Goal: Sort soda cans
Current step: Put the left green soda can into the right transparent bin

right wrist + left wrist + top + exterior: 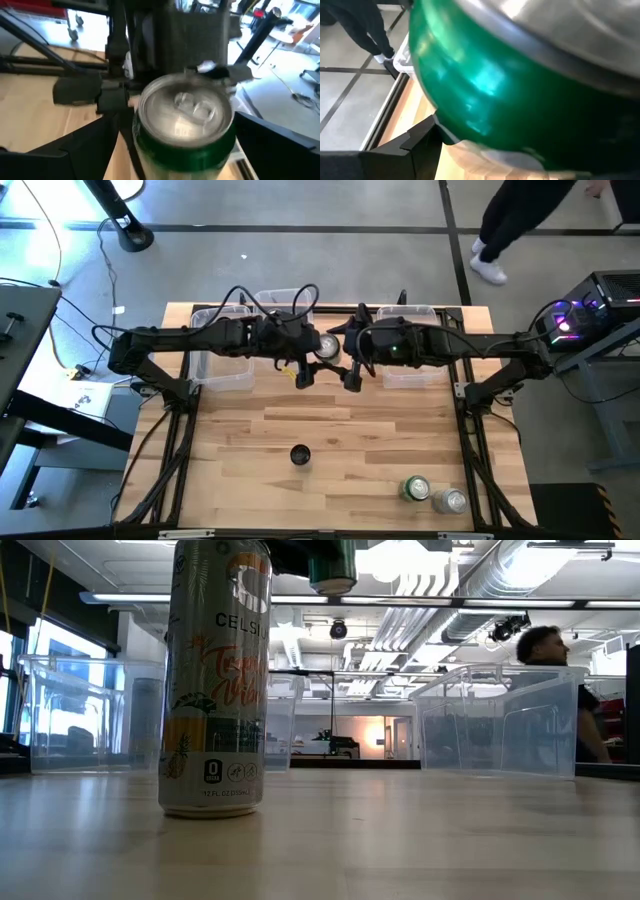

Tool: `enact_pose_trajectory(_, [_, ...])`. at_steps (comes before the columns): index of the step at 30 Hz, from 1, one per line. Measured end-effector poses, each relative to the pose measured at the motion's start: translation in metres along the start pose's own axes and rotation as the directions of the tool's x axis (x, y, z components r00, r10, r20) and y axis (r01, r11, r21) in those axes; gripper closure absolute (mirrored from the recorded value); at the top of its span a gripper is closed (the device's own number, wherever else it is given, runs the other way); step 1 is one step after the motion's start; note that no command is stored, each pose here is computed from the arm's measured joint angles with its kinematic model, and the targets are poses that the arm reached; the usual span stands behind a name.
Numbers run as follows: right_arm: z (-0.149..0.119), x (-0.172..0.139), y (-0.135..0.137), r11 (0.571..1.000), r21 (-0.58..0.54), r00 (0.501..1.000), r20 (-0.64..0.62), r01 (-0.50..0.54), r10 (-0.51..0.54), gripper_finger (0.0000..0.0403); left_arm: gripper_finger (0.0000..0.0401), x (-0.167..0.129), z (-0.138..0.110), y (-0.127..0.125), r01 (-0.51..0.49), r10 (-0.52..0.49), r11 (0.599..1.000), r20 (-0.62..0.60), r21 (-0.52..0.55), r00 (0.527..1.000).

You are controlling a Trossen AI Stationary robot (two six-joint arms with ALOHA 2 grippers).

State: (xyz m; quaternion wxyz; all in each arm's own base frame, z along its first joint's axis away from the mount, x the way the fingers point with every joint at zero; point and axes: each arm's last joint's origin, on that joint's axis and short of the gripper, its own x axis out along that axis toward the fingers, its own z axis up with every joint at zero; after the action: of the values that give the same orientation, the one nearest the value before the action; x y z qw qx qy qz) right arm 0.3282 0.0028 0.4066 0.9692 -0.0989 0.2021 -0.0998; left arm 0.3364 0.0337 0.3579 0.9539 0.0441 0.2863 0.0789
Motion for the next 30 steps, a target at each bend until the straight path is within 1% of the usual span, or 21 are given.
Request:
enact_pose_trajectory(5, [0.0, 0.0, 0.001, 0.999, 0.009, 0.999, 0.0, -0.033, 0.033, 0.0022, 0.0124, 0.001, 0.001, 0.0, 0.003, -0.003, 1.0, 0.007, -0.007, 1.0])
enact_pose_trajectory(8, [0.0, 0.0, 0.001, 1.0, 0.01, 1.0, -0.002, -0.029, 0.029, 0.0033, 0.0124, 0.001, 0.002, 0.0, 0.003, -0.002, 1.0, 0.018, -0.008, 1.0])
enact_pose_trajectory(10, [-0.001, 0.001, 0.001, 1.0, 0.011, 1.0, -0.002, -0.026, 0.026, 0.0052, 0.0124, 0.001, 0.003, 0.0, 0.002, -0.002, 1.0, 0.03, -0.007, 1.0])
enact_pose_trajectory(15, [-0.003, 0.009, 0.003, 1.0, -0.011, 1.0, -0.016, -0.005, 0.005, 0.0119, 0.0124, 0.004, 0.001, 0.0, -0.003, 0.003, 1.0, 0.013, 0.0, 1.0])
enact_pose_trajectory(23, [-0.003, 0.011, 0.005, 1.0, -0.024, 1.0, -0.016, -0.001, 0.001, 0.0123, 0.0124, 0.001, -0.004, 0.0, -0.036, 0.036, 0.999, -0.035, 0.002, 0.999])
enact_pose_trajectory(24, [-0.003, 0.011, 0.004, 1.0, -0.024, 1.0, -0.013, 0.003, -0.003, 0.0123, 0.0119, 0.0, -0.003, 0.001, -0.037, 0.037, 0.999, -0.038, 0.003, 0.999])
enact_pose_trajectory(25, [-0.002, 0.009, 0.004, 1.0, -0.024, 1.0, -0.009, 0.004, -0.004, 0.0123, 0.0103, -0.002, -0.003, 0.001, -0.039, 0.039, 0.999, -0.04, 0.002, 0.998])
enact_pose_trajectory(27, [-0.001, 0.005, 0.003, 1.0, -0.026, 1.0, -0.003, 0.007, -0.007, 0.0123, 0.0054, -0.004, -0.003, 0.002, -0.057, 0.057, 0.998, -0.047, -0.008, 0.997])
enact_pose_trajectory(28, [-0.001, 0.003, 0.002, 0.999, -0.03, 1.0, -0.009, 0.011, -0.011, 0.0123, 0.0033, -0.007, -0.005, 0.002, -0.073, 0.073, 0.997, -0.069, -0.002, 0.995])
enact_pose_trajectory(30, [-0.001, -0.004, 0.0, 0.999, -0.033, 1.0, -0.018, 0.012, -0.012, 0.0123, 0.0018, -0.01, -0.005, 0.004, -0.089, 0.089, 0.996, -0.066, 0.007, 0.994])
